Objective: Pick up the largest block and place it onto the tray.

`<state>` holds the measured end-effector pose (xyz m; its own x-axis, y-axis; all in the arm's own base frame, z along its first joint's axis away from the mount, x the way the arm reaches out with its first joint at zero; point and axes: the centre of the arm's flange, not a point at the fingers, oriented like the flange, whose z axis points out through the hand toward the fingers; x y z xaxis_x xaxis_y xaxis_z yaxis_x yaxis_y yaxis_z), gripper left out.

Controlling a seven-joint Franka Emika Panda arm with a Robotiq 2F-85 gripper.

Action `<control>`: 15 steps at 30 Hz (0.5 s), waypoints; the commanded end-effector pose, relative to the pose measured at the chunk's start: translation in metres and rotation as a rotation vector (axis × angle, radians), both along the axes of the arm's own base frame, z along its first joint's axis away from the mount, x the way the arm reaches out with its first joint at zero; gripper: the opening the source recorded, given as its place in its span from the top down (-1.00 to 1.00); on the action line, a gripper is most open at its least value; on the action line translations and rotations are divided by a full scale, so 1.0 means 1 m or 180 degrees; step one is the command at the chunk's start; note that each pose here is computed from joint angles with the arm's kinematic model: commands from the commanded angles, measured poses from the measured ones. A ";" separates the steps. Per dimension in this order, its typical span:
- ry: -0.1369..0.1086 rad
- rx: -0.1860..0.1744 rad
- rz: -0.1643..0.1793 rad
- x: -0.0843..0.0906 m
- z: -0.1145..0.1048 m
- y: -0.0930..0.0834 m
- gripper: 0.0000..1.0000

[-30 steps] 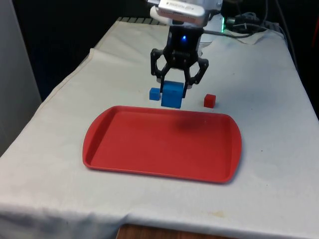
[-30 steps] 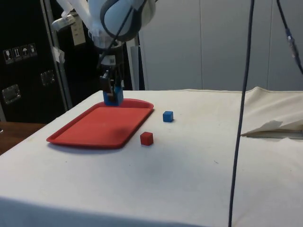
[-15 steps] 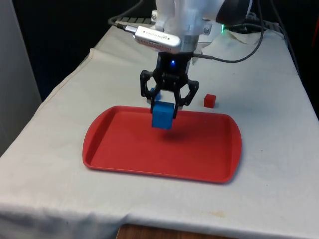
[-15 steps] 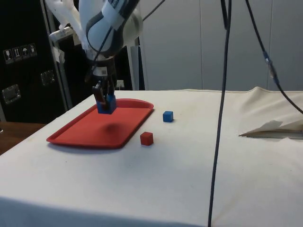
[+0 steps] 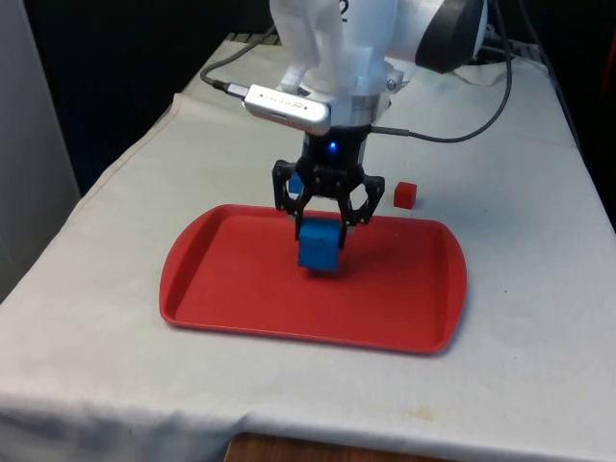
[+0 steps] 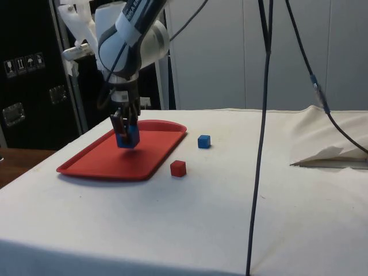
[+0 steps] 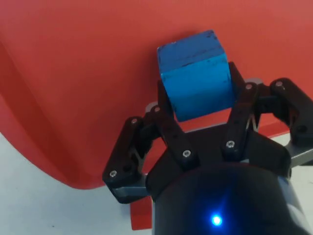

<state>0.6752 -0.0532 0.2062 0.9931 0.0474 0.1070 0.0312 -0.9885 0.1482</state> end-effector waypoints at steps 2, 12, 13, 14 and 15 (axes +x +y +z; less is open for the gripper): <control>0.0002 0.0044 0.0010 0.000 -0.004 0.002 0.95; 0.0022 0.0023 0.0014 -0.001 -0.008 0.006 0.22; 0.0015 0.0016 0.0009 0.000 -0.008 0.007 0.22; 0.0016 0.0014 0.0011 0.000 -0.008 0.007 0.03; 0.0015 0.0012 0.0008 0.000 -0.008 0.007 -0.16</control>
<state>0.6746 -0.0468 0.1981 0.9936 0.0516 0.1010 0.0369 -0.9892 0.1415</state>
